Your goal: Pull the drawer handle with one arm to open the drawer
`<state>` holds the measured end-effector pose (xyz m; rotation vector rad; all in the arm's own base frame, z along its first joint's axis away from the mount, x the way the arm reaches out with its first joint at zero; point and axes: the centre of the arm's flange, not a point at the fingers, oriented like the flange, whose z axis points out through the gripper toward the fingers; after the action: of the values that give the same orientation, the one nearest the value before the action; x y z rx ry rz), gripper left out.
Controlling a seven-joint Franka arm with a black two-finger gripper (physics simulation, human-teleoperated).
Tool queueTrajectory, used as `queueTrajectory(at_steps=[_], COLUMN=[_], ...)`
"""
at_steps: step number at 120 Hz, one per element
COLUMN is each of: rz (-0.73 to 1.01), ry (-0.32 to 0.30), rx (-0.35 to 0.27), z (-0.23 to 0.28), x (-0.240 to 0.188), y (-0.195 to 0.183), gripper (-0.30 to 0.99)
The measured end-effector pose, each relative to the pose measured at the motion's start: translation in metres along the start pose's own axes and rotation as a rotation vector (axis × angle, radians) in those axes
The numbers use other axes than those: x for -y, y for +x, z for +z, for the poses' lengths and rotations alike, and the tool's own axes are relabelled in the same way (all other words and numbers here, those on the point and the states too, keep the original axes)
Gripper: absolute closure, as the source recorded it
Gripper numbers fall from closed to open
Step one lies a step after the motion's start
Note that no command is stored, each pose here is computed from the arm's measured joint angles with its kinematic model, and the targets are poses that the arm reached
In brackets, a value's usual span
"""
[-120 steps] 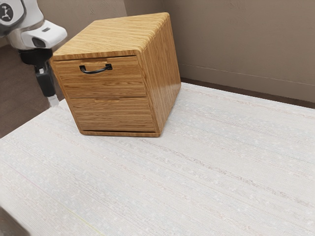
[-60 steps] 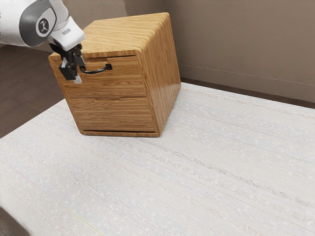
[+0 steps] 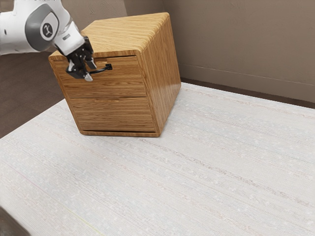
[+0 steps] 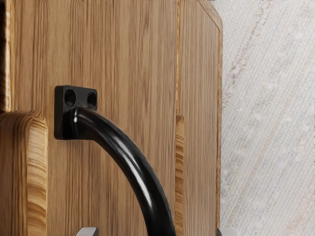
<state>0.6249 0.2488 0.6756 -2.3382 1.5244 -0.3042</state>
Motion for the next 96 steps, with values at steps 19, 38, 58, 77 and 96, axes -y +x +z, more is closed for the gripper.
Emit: queueTrajectory(at_steps=[19,38,58,77,96], rz=[0.036,0.063,0.079,0.091,0.095], ry=[-0.030,-0.033,-0.034,-0.041,-0.039], rx=[-0.012,-0.019,-0.022,-0.027,-0.032], z=[0.005,-0.013,-0.028,-0.033,-0.046], x=[-0.012,-0.035,-0.063,-0.090,-0.115], y=[0.003,0.003,-0.003,-0.004,-0.005], gripper=[0.61,0.72,0.76,0.77,0.75])
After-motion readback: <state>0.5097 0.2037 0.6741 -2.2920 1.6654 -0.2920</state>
